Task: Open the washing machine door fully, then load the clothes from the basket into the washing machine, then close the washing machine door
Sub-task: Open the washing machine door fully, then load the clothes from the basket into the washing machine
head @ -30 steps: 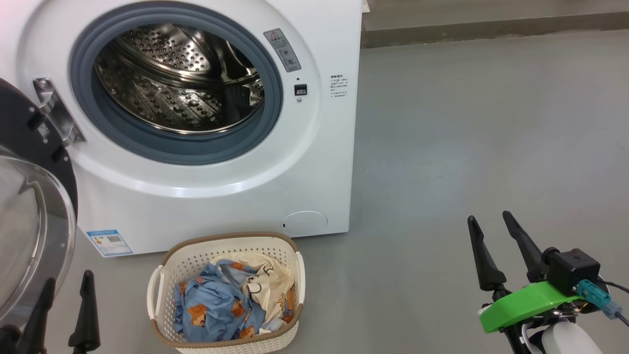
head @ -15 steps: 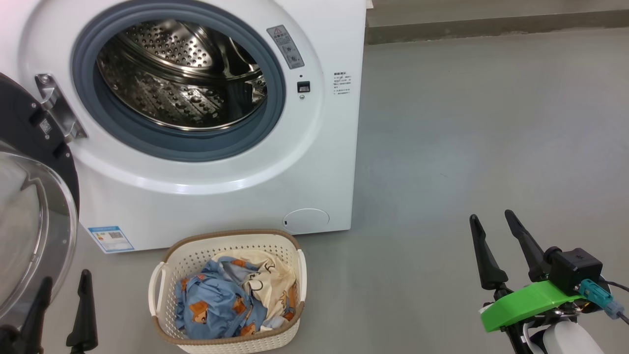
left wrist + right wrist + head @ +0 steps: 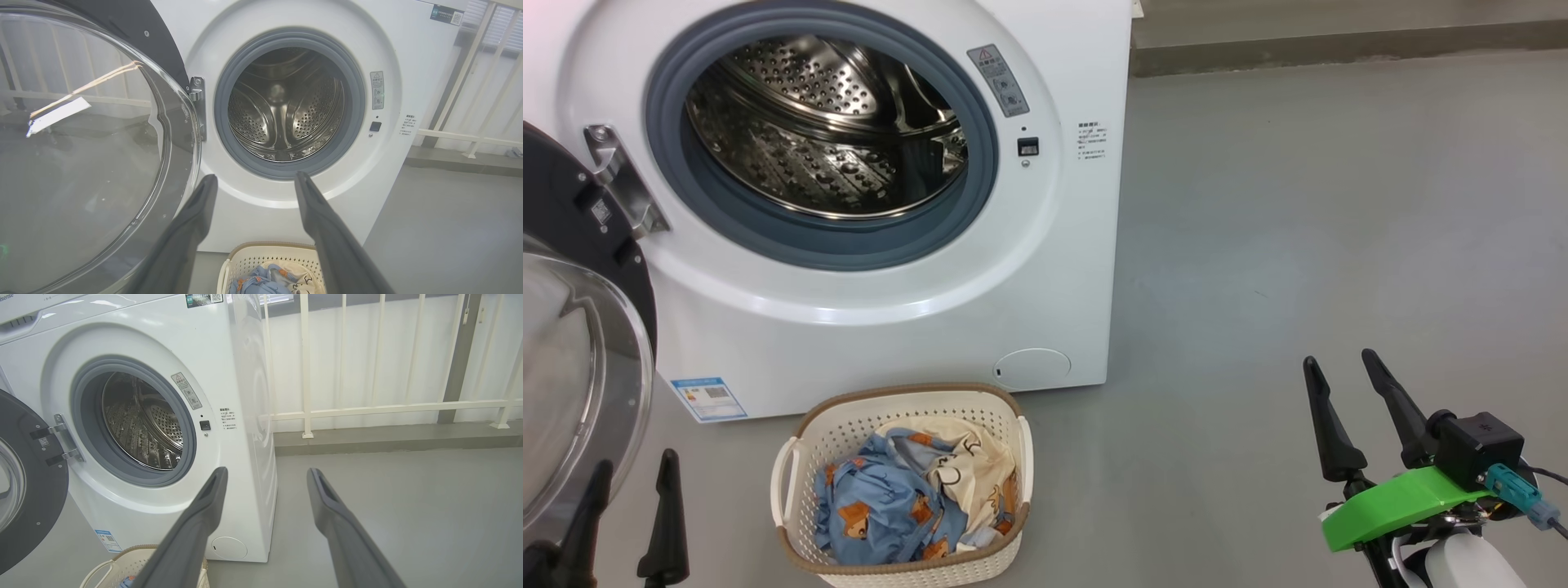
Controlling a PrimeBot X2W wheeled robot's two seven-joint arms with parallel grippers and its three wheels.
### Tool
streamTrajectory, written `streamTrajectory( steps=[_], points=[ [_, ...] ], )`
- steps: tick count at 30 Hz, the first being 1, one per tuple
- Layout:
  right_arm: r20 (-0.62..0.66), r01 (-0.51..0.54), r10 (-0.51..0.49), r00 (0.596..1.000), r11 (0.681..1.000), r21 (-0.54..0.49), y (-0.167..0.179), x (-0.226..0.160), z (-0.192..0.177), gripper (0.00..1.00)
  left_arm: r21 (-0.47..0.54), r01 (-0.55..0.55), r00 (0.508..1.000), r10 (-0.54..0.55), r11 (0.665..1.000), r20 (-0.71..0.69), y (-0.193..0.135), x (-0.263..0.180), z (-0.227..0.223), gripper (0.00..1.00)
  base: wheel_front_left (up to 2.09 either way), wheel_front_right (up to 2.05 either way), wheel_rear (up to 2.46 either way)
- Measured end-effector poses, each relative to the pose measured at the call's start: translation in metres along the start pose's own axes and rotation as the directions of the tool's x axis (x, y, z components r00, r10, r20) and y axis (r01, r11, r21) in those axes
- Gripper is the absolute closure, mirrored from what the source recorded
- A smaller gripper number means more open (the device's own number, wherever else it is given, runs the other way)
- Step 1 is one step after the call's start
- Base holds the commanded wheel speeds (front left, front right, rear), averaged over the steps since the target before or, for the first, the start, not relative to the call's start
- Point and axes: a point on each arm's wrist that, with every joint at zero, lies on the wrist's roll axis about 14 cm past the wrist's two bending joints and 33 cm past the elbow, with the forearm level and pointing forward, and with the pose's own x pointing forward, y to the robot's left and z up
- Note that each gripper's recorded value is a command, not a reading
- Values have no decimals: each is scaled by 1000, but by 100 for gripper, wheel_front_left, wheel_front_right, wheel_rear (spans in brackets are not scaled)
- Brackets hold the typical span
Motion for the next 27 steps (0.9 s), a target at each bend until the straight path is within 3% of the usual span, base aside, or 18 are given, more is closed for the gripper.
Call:
streamTrajectory(
  steps=[17,27],
  points=[
    [-5,-6,6,1000,1000,7,3,3,-2,0,7,-12,1000,13,1000,-13,4,-4,-5,0,7,-7,0],
    [-16,-6,6,1000,1000,15,5,1,-7,0,5,-23,1000,23,1000,-16,8,-6,-6,0,125,-125,0]
  ],
)
